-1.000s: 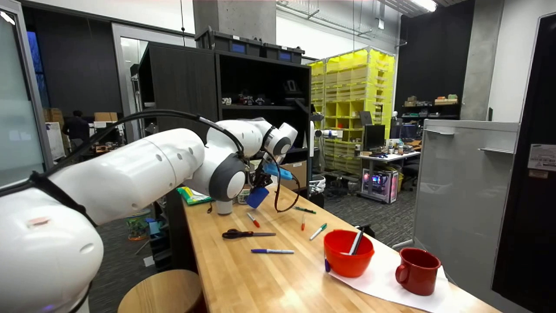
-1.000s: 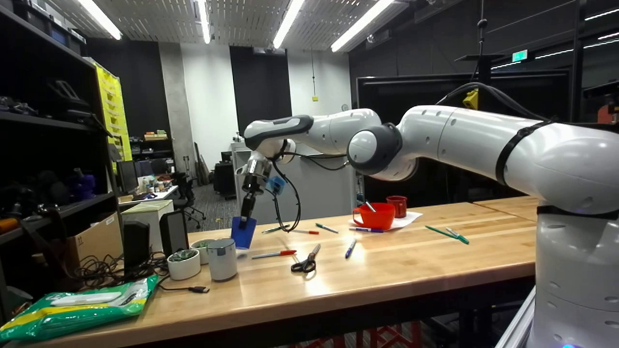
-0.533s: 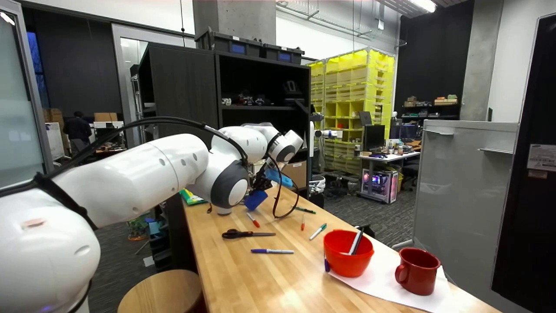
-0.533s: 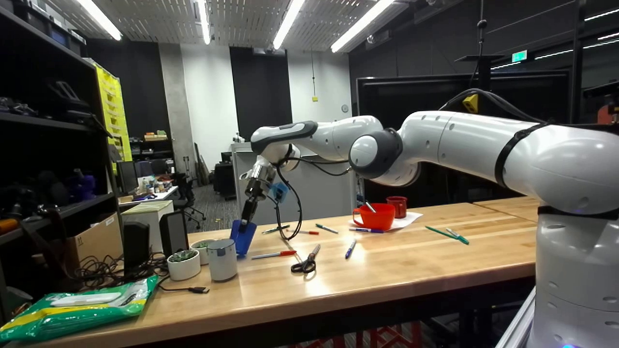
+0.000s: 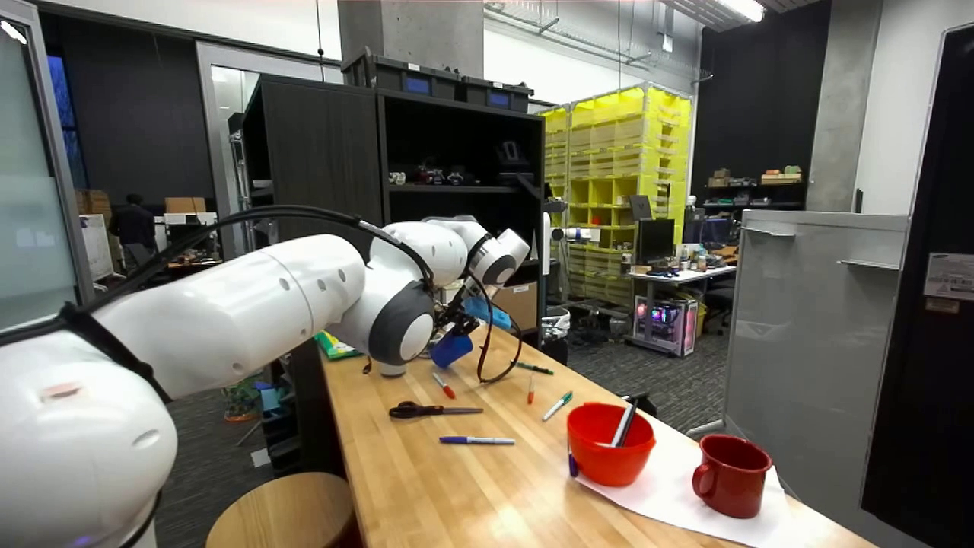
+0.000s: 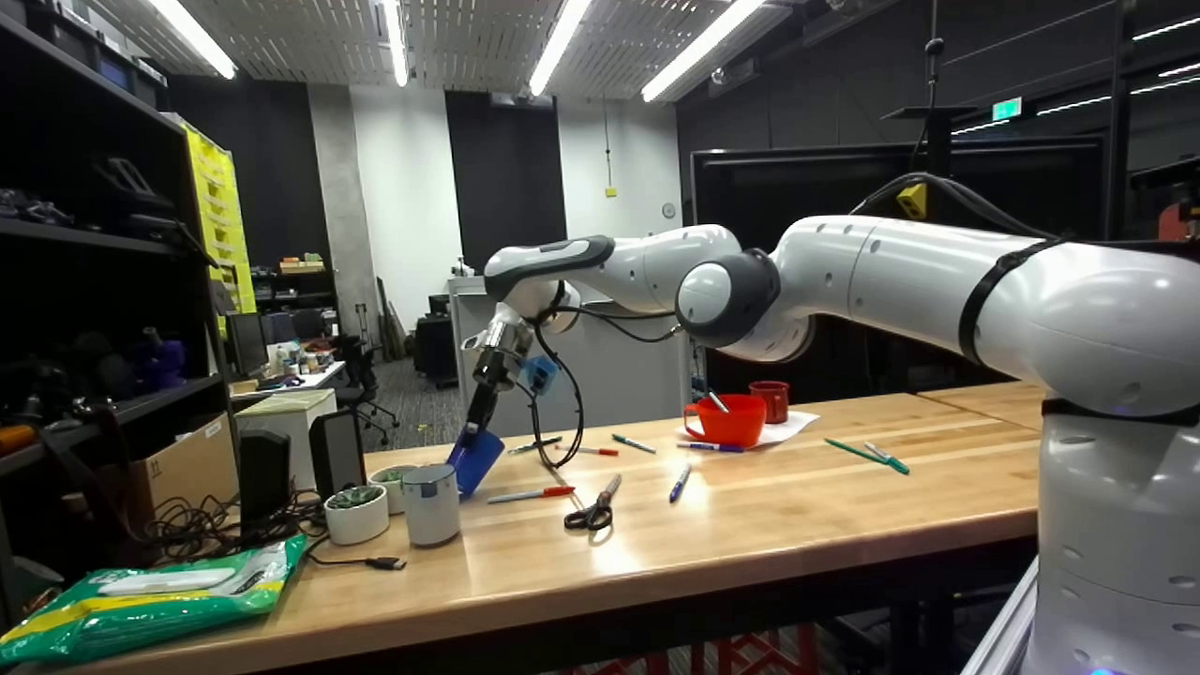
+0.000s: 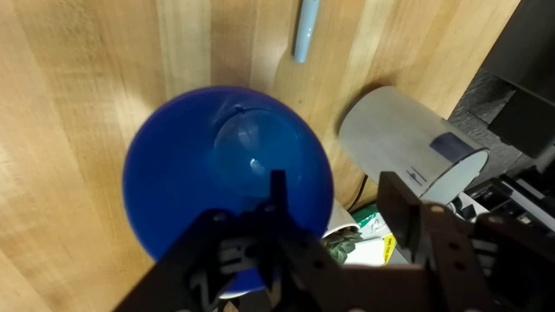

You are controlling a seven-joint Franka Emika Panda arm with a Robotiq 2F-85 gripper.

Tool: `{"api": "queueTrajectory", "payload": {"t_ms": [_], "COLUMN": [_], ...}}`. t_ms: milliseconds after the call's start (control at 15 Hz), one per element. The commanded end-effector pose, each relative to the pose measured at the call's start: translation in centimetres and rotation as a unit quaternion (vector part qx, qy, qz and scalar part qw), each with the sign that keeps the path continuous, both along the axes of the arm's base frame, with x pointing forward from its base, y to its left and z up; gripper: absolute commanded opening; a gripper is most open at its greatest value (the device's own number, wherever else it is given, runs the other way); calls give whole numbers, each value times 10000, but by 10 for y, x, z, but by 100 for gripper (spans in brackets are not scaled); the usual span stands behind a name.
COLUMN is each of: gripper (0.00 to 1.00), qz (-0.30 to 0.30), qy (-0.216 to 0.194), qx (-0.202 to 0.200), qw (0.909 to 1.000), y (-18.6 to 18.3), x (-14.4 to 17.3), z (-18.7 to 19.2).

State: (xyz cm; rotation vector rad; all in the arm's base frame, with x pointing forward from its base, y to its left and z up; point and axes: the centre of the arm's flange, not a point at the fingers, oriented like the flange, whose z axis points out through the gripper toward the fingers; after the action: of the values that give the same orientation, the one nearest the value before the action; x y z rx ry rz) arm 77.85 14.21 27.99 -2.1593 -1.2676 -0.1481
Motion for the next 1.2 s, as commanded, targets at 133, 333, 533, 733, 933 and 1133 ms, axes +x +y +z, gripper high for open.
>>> {"api": "queueTrajectory", "payload": {"t_ms": [133, 333, 533, 733, 933, 1133], "gripper": [99, 100, 100, 100, 100, 100], "qz": [142, 176, 245, 306, 357, 394], "qy": [-93, -146, -242, -317, -373, -456], "qx": [-208, -558, -826, -1059, -1227, -1481], "qw": [9996, 9982, 9960, 9934, 9911, 9871], "y": [10, 12, 16, 20, 24, 27], "x": [61, 62, 63, 63, 63, 61], "z": [16, 24, 33, 39, 43, 48]}}
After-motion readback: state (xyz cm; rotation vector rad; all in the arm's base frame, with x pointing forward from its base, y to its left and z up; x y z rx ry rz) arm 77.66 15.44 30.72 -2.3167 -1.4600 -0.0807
